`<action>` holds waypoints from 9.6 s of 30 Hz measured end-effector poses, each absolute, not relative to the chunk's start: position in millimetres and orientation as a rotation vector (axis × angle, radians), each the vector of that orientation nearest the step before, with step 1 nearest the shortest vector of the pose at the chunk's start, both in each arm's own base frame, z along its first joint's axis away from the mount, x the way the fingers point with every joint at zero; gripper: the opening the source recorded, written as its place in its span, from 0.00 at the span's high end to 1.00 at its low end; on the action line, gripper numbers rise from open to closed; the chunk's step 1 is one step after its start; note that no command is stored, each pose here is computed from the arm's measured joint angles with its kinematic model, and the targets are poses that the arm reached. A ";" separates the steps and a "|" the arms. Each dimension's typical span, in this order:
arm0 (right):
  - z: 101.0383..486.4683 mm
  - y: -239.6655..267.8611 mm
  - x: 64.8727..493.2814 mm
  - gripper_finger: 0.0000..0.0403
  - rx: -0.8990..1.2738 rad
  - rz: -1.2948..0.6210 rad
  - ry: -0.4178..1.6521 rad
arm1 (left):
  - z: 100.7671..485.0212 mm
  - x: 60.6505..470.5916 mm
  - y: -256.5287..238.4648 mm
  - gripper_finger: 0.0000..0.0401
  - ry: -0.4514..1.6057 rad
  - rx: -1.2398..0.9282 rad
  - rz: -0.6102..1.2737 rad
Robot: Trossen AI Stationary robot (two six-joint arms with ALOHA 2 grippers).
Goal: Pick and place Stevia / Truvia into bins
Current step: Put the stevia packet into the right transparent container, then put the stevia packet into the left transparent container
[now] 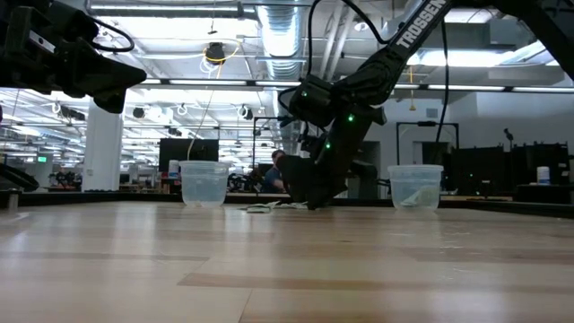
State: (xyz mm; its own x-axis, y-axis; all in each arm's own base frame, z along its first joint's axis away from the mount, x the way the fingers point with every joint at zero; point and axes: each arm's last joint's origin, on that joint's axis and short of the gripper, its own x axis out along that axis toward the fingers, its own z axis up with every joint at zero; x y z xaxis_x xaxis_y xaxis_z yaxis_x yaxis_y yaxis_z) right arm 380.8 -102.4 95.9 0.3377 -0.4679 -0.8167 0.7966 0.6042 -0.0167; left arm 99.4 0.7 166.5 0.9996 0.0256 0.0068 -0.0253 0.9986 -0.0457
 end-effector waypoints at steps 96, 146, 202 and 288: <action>109.5 -110.2 377.8 1.00 0.368 -0.882 0.872 | 166.5 99.4 0.9 1.00 -0.007 -0.046 0.030; 156.4 -91.8 373.5 1.00 0.258 -0.879 0.803 | 166.6 99.4 0.9 1.00 -0.008 -0.046 0.031; 257.5 -110.8 246.2 0.93 0.419 -0.970 1.210 | 166.6 99.4 0.9 1.00 -0.008 -0.045 0.032; 147.6 -20.9 110.5 0.70 0.082 -0.033 0.211 | 166.6 99.4 0.9 1.00 -0.008 -0.045 0.032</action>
State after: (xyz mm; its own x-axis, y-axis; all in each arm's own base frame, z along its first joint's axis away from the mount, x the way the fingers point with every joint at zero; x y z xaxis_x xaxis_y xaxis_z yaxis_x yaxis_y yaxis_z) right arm 110.5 -20.9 147.6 0.9773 -0.0239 -0.2106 0.0412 0.9961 0.0781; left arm 99.4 0.9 166.6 0.9995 0.0320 0.0071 -0.0317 0.9985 -0.0454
